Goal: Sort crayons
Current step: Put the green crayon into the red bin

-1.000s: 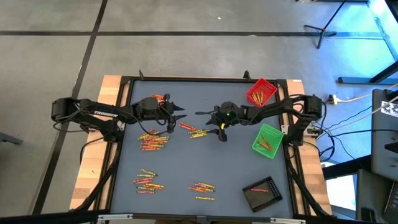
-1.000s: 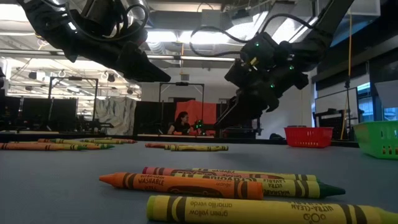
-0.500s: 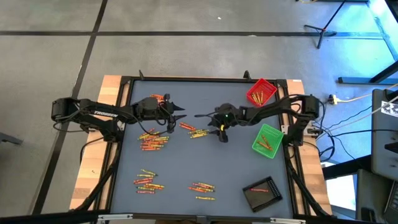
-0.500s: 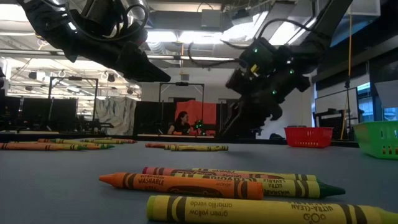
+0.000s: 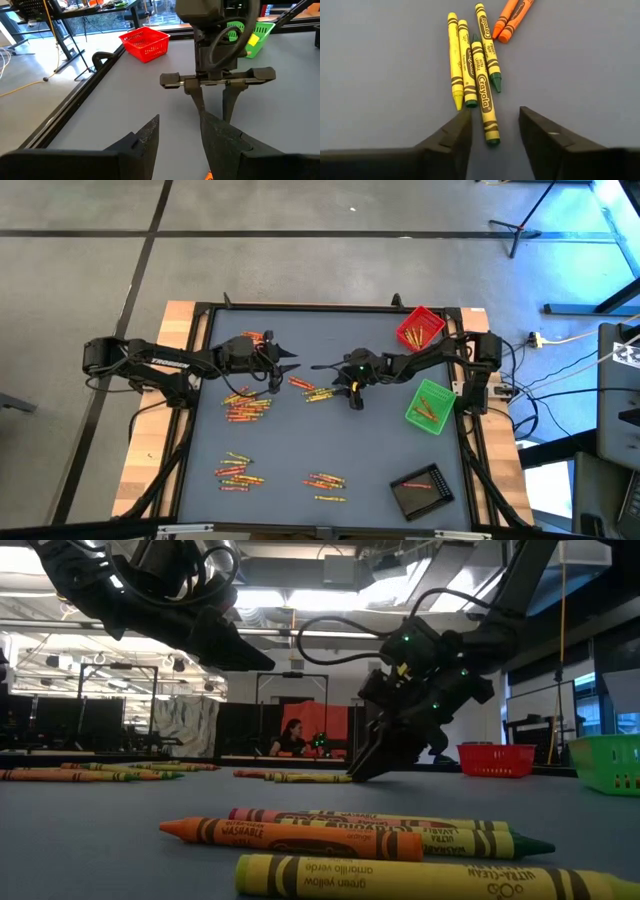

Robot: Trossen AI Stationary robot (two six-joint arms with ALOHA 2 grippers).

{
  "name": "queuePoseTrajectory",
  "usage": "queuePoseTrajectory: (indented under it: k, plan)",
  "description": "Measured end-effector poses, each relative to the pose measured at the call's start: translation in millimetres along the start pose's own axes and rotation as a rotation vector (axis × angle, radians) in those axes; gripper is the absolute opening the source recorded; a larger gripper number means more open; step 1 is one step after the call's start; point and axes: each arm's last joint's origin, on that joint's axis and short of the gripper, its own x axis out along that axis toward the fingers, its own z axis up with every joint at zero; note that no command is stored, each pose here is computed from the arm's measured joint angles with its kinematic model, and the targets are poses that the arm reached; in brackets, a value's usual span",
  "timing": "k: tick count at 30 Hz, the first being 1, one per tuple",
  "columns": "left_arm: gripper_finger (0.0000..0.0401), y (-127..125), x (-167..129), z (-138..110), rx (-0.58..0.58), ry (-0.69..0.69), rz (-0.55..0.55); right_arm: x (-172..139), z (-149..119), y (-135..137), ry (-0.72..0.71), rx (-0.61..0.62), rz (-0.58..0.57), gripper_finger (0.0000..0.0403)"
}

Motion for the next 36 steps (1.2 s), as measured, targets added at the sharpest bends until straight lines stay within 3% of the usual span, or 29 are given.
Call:
queuePoseTrajectory:
  k: [7,14,25,36]
  plan:
    - [0.0127,0,0,0,0.000,0.000,-0.001,0,0,0,0.005,-0.017,-0.002,0.0062]
    - [0.0127,0,0,0,0.000,0.000,0.000,0,-1,0,0.008,-0.023,-0.008,0.0018]
    - [0.0127,0,0,0,0.000,0.000,0.000,-4,3,0,0.000,-0.026,-0.018,0.0027]
    - [0.0127,0,0,0,0.000,0.000,0.000,-42,23,3,0.024,-0.022,-0.067,0.0024]
